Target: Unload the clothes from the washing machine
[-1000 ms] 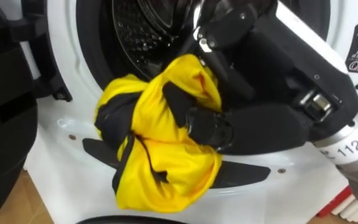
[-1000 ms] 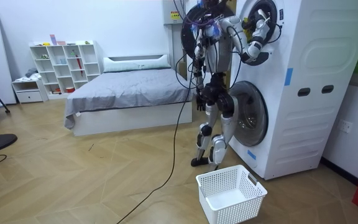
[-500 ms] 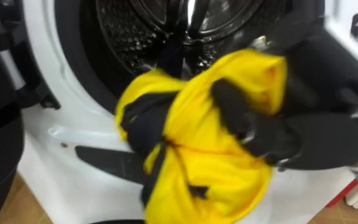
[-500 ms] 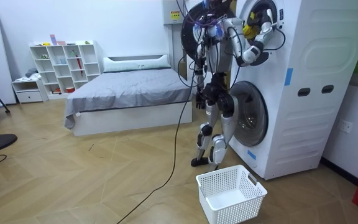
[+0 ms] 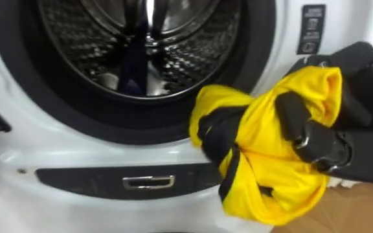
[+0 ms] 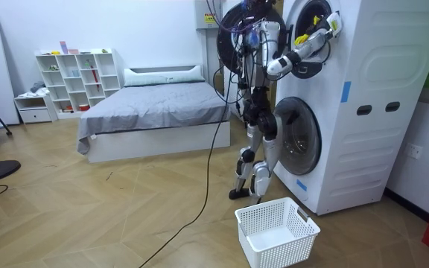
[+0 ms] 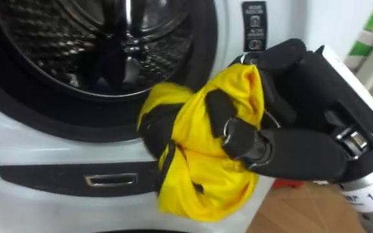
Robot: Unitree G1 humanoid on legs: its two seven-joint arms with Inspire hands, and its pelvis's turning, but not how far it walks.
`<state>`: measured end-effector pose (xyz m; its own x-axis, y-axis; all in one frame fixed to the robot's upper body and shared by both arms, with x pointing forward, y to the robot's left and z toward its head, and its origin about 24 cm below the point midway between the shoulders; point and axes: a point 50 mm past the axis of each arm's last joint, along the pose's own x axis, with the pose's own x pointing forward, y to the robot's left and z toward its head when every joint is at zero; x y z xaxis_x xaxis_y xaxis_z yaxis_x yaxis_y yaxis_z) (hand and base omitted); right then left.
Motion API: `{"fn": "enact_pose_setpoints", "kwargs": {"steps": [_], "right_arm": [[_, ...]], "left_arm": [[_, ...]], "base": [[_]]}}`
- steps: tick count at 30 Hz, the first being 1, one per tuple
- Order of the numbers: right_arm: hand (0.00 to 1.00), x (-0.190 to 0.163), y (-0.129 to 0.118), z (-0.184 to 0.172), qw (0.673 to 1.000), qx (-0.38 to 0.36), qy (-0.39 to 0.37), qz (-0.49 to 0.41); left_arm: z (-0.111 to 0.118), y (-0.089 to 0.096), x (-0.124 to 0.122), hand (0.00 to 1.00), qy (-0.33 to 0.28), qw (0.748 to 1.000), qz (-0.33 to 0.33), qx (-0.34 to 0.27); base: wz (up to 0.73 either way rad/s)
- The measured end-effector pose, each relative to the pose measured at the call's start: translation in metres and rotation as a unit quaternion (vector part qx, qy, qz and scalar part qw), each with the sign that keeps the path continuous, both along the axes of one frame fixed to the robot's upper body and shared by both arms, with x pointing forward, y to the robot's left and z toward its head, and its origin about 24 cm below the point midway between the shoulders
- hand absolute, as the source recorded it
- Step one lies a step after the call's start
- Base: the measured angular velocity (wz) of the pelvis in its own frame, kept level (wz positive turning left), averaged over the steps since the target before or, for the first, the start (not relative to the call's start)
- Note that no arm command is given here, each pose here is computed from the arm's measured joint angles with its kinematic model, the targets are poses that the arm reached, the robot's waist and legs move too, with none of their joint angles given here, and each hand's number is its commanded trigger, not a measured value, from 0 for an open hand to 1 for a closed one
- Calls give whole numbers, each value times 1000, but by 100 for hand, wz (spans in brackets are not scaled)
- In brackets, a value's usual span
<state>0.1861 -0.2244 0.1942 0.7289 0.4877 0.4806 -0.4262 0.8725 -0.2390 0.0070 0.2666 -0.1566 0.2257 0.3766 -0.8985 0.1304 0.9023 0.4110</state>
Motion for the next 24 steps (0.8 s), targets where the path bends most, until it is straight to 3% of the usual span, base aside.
{"fn": "enact_pose_setpoints", "kwargs": {"steps": [11,24], "right_arm": [[100,-2,-37,-29,994,28,78,-76],[100,-11,-60,-55,981,40,144,-122]], "left_arm": [[5,14,6,0,-6,1000,-3,14],[2,10,14,0,4,1000,-28,3]], "base": [[-36],[-39]]}}
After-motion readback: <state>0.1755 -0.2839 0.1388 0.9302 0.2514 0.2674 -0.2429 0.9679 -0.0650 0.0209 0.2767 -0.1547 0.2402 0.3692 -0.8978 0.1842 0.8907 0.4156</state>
